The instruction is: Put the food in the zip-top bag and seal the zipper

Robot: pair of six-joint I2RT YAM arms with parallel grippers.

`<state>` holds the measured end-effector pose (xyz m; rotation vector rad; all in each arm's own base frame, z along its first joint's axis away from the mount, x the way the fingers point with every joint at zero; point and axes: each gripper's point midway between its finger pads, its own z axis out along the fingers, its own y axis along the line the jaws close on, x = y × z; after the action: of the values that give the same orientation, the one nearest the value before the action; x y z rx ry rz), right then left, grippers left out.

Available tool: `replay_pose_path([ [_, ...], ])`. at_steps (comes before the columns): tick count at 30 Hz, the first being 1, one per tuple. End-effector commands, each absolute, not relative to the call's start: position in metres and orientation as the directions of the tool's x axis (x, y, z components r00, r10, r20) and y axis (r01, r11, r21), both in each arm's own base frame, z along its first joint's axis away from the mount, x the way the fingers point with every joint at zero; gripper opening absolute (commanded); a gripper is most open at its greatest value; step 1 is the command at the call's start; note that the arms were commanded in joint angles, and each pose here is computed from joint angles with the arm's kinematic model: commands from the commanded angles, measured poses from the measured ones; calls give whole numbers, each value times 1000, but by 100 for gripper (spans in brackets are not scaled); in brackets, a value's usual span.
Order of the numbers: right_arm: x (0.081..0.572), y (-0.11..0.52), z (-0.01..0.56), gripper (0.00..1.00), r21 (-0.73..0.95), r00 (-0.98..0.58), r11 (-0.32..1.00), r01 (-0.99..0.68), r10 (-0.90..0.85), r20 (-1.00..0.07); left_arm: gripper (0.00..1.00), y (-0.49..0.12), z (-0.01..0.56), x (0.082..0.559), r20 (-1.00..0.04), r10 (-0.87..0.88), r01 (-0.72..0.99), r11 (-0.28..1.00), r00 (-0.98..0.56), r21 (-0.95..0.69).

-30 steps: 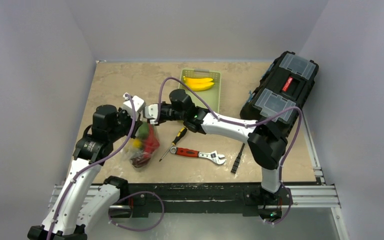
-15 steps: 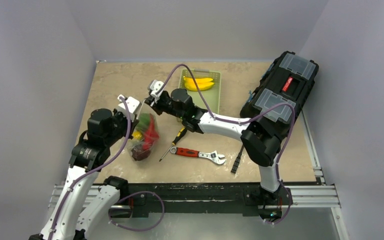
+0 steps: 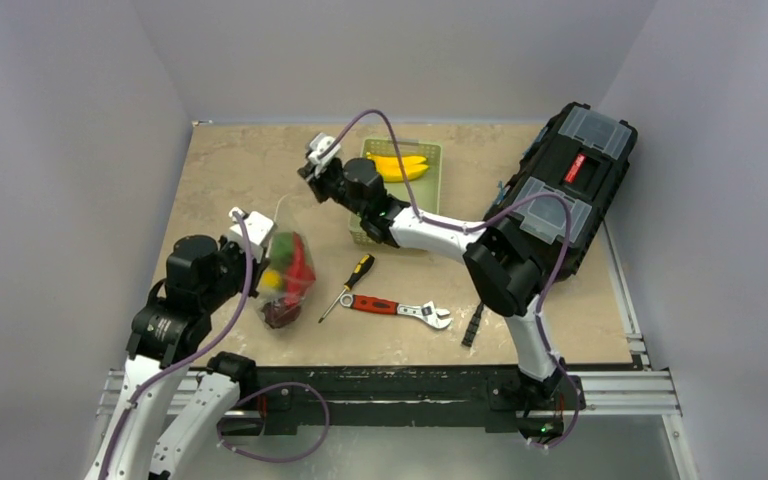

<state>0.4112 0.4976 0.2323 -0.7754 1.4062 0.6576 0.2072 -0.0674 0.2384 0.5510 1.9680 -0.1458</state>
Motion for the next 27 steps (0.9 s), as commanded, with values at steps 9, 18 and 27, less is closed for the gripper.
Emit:
replay_pose_path([
  [9, 420, 443, 287, 50, -180, 217, 531, -828, 9, -976, 0, -77, 242, 195, -886, 297, 487, 868, -356, 95],
  [18, 319, 437, 264, 99, -596, 592, 30, -803, -89, -801, 0, -96, 248, 201, -901, 376, 613, 771, -218, 173],
  [27, 262, 470, 260, 95, -699, 730, -248, -671, -55, -681, 0, -113, 249, 199, -903, 383, 692, 705, -193, 151],
])
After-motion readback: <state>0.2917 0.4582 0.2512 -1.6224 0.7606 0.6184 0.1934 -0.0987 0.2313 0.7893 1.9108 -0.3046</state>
